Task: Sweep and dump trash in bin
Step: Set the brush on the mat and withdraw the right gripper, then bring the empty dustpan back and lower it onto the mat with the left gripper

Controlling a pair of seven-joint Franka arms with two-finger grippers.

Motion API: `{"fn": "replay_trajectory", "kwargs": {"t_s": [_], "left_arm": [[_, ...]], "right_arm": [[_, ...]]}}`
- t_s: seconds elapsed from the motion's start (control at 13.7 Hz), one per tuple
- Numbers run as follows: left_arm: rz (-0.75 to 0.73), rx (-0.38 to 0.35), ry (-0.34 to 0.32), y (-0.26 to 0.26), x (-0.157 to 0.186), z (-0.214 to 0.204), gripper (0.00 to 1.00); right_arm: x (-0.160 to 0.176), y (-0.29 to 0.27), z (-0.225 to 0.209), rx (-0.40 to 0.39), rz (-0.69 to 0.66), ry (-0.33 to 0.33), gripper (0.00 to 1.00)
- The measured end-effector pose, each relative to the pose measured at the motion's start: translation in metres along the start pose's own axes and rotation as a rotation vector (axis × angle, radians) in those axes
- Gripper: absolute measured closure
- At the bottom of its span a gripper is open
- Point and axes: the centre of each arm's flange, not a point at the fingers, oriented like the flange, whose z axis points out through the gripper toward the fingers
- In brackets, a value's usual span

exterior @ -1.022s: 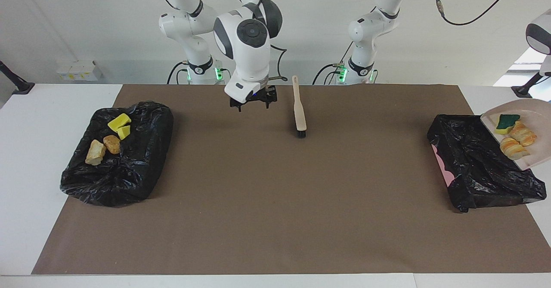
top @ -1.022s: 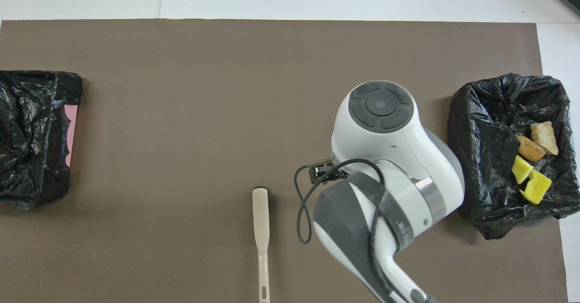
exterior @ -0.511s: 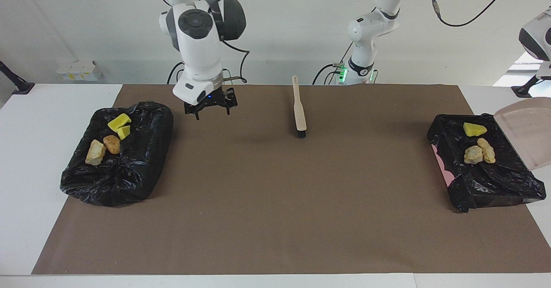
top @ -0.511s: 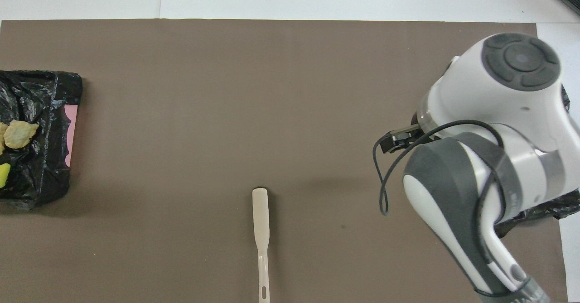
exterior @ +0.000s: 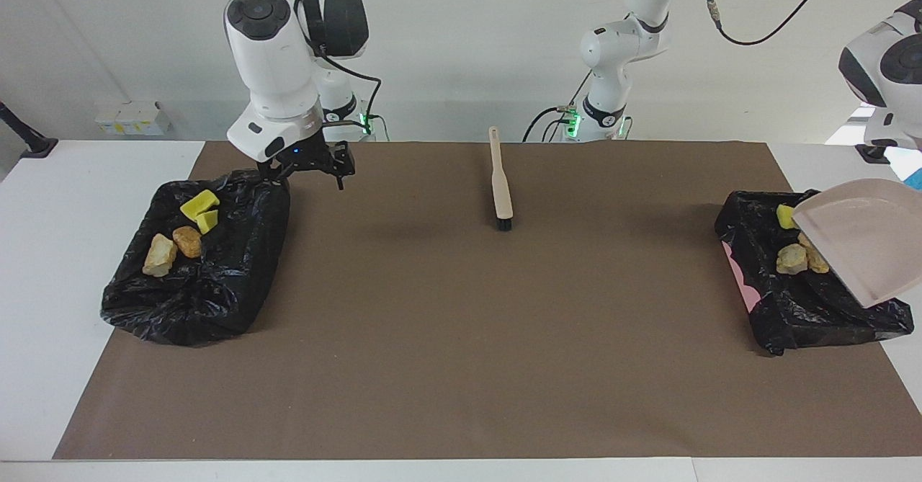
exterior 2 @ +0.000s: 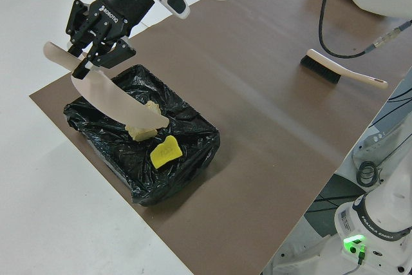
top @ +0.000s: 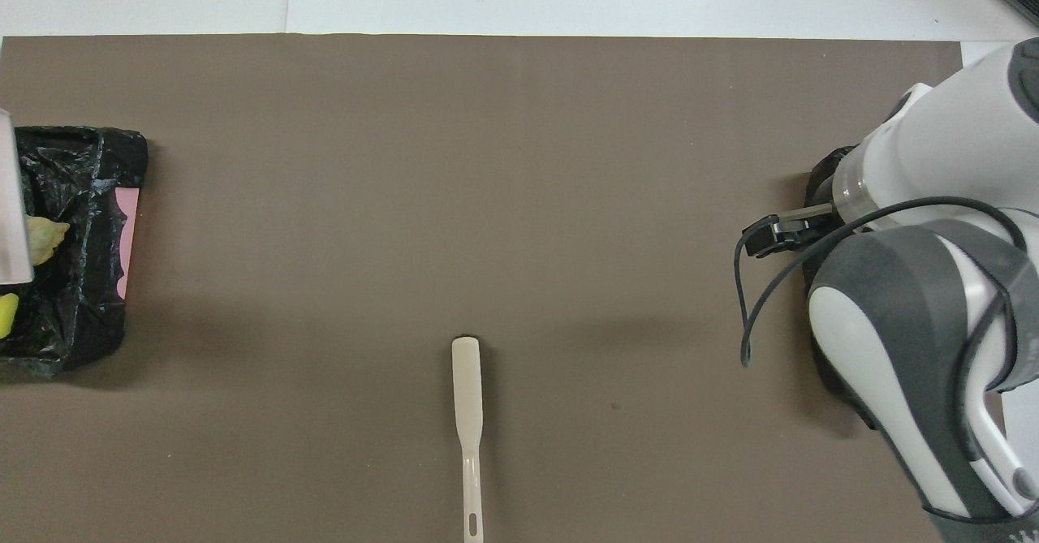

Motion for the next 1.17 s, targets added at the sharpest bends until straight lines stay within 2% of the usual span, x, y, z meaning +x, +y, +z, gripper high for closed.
{"fn": "replay_trajectory", "kwargs": {"t_s": [0.15, 0.37, 0.51, 0.73, 0.88, 1.02, 1.17], "left_arm": [[-0.068, -0.038, 0.121, 0.009, 0.026, 0.001, 0.68], [-0.199, -0.069, 0.211, 0.015, 0.083, -0.015, 0.68], [-0.309, -0.104, 0.290, 0.017, 0.124, -0.031, 0.68], [-0.516, -0.166, 0.323, 0.021, 0.202, -0.056, 0.68], [-0.638, -0.236, 0.375, 0.025, 0.256, -0.076, 0.68], [-0.766, -0.310, 0.421, 0.029, 0.285, -0.092, 0.68], [-0.854, -0.358, 0.454, 0.031, 0.298, -0.106, 0.68]], "right_arm": [[0.002, 0.032, -0.012, 0.001, 0.057, 0.026, 0.00], [-0.002, 0.075, -0.031, 0.004, 0.137, 0.064, 0.00], [-0.007, 0.095, -0.036, 0.042, 0.182, 0.073, 0.00], [-0.014, 0.119, -0.042, 0.091, 0.236, 0.082, 0.00], [-0.022, 0.119, -0.047, 0.098, 0.240, 0.085, 0.00], [-0.027, 0.113, -0.048, 0.099, 0.230, 0.084, 0.00], [-0.028, 0.110, -0.048, 0.099, 0.225, 0.084, 0.00]]}}
